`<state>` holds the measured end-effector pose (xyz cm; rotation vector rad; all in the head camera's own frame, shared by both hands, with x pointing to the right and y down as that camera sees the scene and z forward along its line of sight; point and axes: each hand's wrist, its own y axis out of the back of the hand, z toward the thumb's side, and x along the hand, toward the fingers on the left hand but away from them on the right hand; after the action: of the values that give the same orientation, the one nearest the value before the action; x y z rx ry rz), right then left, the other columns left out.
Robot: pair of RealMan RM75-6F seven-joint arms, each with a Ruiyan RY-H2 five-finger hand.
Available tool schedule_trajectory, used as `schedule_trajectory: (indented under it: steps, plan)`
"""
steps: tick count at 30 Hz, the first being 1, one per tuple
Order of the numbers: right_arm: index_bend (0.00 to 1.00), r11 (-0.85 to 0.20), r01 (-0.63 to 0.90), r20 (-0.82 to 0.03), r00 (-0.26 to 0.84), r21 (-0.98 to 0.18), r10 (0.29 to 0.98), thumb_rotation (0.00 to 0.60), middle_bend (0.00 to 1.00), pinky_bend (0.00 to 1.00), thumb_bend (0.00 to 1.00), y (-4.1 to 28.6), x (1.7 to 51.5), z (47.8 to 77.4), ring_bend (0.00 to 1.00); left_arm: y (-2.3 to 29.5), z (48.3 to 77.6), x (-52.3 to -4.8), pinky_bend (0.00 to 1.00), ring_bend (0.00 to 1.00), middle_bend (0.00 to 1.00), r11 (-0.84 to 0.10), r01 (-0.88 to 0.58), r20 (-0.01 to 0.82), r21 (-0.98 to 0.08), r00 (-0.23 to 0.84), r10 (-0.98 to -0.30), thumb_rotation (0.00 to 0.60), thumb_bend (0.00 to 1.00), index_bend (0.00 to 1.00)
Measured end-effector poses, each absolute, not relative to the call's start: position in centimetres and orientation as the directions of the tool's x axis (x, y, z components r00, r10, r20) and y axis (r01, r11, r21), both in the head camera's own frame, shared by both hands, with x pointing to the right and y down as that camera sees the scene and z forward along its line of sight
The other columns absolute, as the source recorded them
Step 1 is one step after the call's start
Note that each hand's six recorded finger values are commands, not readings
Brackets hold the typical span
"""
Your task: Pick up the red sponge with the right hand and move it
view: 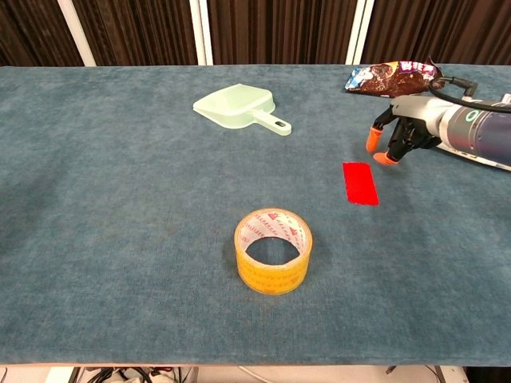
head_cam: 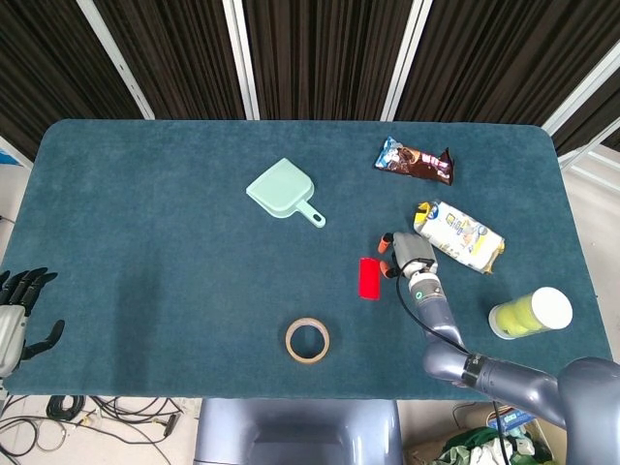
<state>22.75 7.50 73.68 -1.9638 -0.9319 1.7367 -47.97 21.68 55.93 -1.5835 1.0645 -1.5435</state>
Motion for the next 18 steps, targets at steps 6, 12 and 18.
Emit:
schedule_trajectory:
  steps: [6, 12, 18]
  plan:
    - [0.47, -0.729, 0.245, -0.748, 0.025, -0.639, 0.663, 0.6, 0.93, 1.0, 0.36, 7.8, 22.7, 74.1, 1.0, 21.7, 55.9, -48.0, 0.05, 0.08, 0.12, -0.438, -0.101, 0.444, -0.893, -0.041, -0.895, 0.6, 0.35, 0.16]
    - [0.47, -0.737, 0.227, -0.754, 0.021, -0.636, 0.657, 0.6, 0.93, 1.0, 0.39, 8.1, 22.7, 74.6, 1.0, 21.7, 55.9, -48.0, 0.05, 0.08, 0.12, -0.437, -0.102, 0.443, -0.894, -0.04, -0.896, 0.6, 0.35, 0.16]
    - [0.47, -0.739, 0.226, -0.754, 0.026, -0.635, 0.656, 0.6, 0.93, 1.0, 0.4, 8.2, 22.4, 74.8, 1.0, 21.7, 55.9, -48.0, 0.05, 0.08, 0.12, -0.439, -0.101, 0.444, -0.893, -0.039, -0.895, 0.6, 0.35, 0.16]
